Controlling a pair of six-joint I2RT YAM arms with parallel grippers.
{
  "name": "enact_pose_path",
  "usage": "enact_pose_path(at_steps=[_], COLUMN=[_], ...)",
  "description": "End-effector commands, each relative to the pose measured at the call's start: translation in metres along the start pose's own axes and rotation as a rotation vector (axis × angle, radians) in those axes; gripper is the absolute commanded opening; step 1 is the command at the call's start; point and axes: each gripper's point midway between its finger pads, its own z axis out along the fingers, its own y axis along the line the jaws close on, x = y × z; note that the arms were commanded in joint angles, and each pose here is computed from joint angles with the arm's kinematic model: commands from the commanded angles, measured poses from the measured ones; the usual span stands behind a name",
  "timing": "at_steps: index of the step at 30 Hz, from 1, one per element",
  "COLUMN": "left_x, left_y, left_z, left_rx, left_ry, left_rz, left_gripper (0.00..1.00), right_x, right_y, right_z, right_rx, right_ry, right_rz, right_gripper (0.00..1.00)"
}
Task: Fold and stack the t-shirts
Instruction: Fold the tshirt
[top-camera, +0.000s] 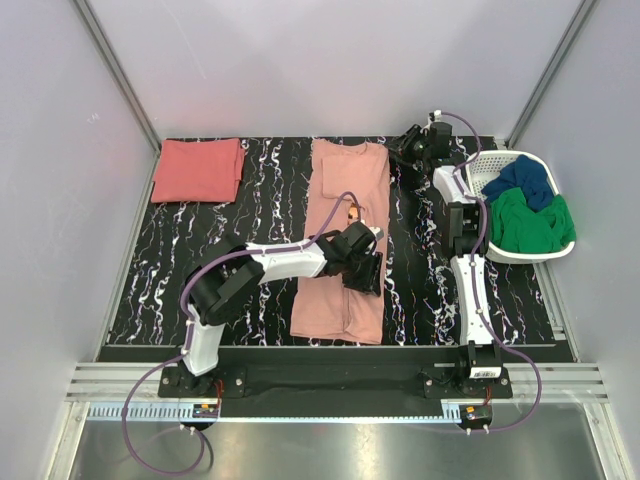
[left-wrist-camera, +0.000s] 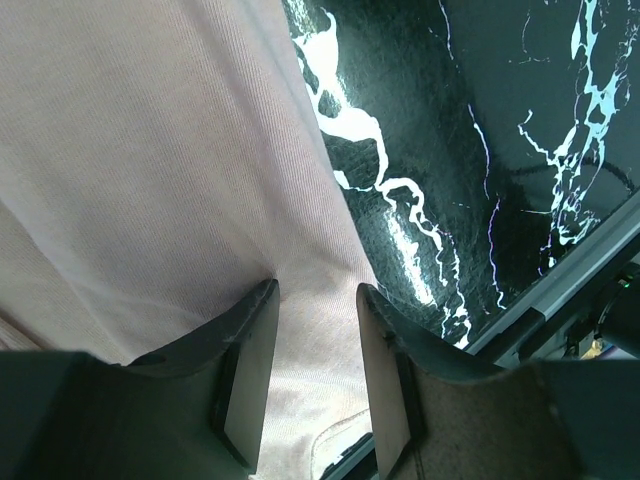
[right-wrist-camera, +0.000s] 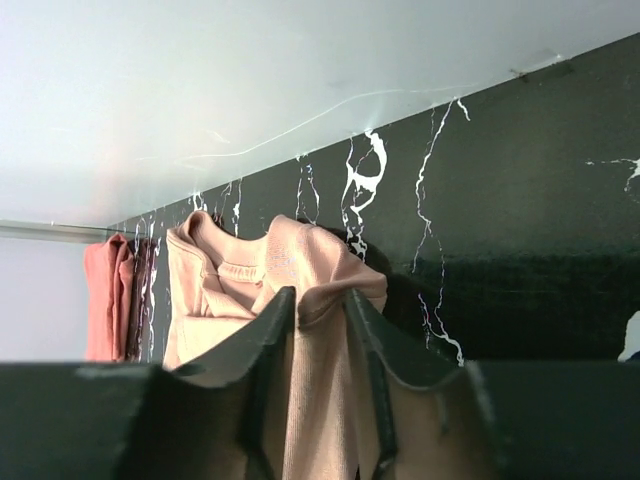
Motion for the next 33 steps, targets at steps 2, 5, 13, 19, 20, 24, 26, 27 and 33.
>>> enact_pose_path(at_steps=[2,5,13,19,20,24,26,27,33], left_x=[-0.009,-0.028,-0.134,-0.225,-0.242,-0.285,-0.312,-0.316,-0.358], left_y=[-0.02,-0.043,-0.024,0.094,0.118,0.157,0.162,0.173,0.174], left_z=[-0.007,-0.023,-0.122,-0.189,-0.201,-0.207,-0.209,-0.188,-0.139], left_rx=[0.052,0.106,-0.02,-0.265,-0.289,-0.294,-0.233,-0.21,-0.052], left_ry=[-0.03,-0.068,-0.319,-0.541,-0.588,-0.66,-0.713,-0.694,-0.687], left_rz=[-0.009,-0.005,0.012,-0.108,-0.142,-0.188,-0.187,-0.213,-0.258], left_gripper=[0.43,0.45,0.49,0.47,0.46,0.45,0.45,0.44,0.44], right_x=[-0.023,-0.032,-0.059,-0.065,-0.054,-0.041,-0.029,-0.034,-0.011], right_y=[0.019,0.027,0.048,0.075,0.07,0.076,0.078,0.086,0.093], right_z=[-0.005,-0.011,-0.038,-0.06,-0.061,-0.074,-0.086,-0.088,-0.112], right_rx=[-0.047,-0.038,0.031,0.017,0.024,0.009,0.009,-0.021,-0.038], right_ry=[-0.05,-0.06,-0.081,-0.066,-0.037,-0.002,0.03,0.006,0.053], right_rz=[-0.075,-0.102,-0.137,-0.153,-0.138,-0.112,-0.083,-0.099,-0.069], right_gripper=[0.4,0.43,0.54,0.52,0.52,0.49,0.48,0.48,0.48])
